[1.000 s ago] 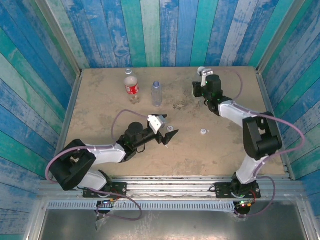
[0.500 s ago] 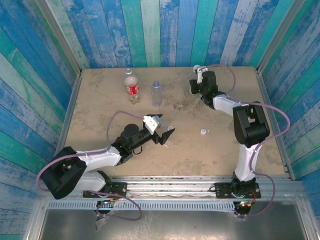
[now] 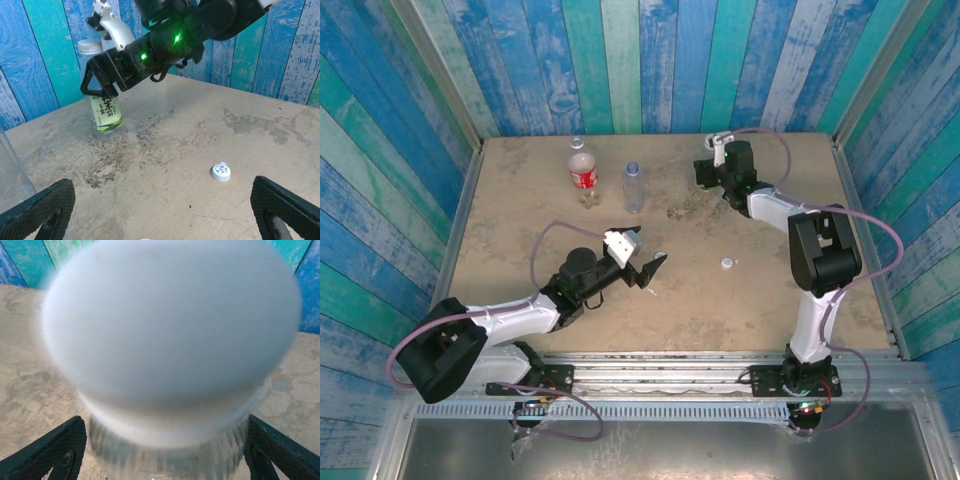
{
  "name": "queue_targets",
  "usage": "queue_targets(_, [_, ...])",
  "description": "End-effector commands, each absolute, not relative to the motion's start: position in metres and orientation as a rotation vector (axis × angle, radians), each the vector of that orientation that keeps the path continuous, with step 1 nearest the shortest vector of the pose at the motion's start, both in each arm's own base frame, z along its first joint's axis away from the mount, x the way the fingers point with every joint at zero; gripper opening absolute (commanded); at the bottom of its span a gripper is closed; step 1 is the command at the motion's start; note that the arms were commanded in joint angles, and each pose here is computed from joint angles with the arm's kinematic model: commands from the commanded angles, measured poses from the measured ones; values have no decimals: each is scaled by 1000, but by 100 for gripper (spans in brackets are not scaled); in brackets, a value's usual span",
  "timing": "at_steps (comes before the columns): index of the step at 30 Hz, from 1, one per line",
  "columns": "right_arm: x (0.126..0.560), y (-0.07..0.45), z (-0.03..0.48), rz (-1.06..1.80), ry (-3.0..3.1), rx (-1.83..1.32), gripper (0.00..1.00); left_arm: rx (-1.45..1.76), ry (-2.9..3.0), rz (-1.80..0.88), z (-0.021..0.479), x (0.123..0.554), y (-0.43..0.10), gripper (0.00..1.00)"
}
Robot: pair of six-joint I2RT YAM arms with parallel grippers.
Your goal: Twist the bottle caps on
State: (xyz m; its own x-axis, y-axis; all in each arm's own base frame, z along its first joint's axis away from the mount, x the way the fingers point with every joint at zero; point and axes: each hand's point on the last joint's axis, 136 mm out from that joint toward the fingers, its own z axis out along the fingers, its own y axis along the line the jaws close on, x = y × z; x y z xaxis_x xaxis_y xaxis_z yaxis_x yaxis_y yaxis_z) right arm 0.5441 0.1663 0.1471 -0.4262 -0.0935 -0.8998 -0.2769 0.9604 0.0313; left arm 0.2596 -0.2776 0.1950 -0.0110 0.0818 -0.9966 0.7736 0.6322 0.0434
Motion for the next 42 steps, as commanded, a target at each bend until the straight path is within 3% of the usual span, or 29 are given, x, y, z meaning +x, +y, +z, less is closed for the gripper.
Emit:
queue_targets(1, [535, 163, 187, 215, 1939, -278, 86, 716, 1491, -620, 205, 265, -272, 94])
queue_targets(10, [494, 159, 212, 246, 1908, -329, 91, 669, 1530, -595, 204, 286, -264, 94])
queue_targets(27, [357, 195, 242, 371, 1852, -582, 95, 473, 1621, -467, 178, 386, -226, 94])
queue_targets(42, [333, 212, 247, 440, 1832, -605, 95, 386, 1765, -357, 152, 471, -222, 96])
